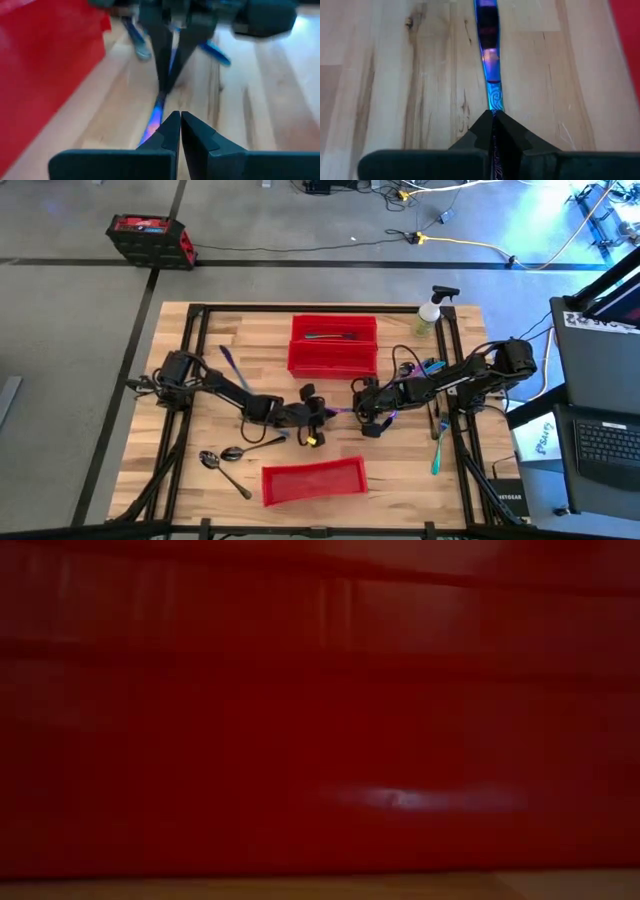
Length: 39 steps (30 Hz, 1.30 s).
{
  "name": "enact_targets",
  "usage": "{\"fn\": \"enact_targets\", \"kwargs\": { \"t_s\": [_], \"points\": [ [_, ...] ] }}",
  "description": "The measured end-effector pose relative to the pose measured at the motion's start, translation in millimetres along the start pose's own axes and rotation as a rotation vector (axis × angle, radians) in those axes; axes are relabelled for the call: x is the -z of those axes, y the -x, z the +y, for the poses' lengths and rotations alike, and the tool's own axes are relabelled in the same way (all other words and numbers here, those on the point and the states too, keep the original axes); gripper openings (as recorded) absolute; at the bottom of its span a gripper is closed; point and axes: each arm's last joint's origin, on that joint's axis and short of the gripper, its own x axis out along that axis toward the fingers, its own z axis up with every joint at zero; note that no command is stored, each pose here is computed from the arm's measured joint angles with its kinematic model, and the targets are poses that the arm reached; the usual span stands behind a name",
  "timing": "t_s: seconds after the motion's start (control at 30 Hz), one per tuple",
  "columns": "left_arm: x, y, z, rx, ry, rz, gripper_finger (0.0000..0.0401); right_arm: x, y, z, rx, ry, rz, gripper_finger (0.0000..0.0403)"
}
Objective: Sort silverware
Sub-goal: Put the purple table knife into the bottom red bin
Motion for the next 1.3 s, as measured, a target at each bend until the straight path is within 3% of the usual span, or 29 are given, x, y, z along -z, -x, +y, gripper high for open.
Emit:
{"fn": "enact_targets", "kwargs": {
  "t_s": [0.27, 0.53, 1.17, 1.3],
  "points": [
    [13.7, 1.0, 4.2, -0.088, -0.034, 0.111, 0.0000, 0.0, 0.0, 0.0, -0.001, 0.026, 0.000, 0.0000],
    [16.1, 1.3, 6.5, -0.126, -0.033, 0.130, 0.0000, 0.0, 0.0, -0.1, 0.000, 0.032, 0.000, 0.0000],
    [30.6, -8.0, 9.1, -0.126, -0.050, 0.173, 0.0000, -0.5, 0.1, 0.4, -0.018, 0.035, -0.003, 0.0001],
    [31.1, -8.0, 9.1, -0.122, -0.051, 0.179, 0.0000, -7.2, 7.3, 1.7, -0.050, 0.049, -0.059, 0.0019]
  ]
}}
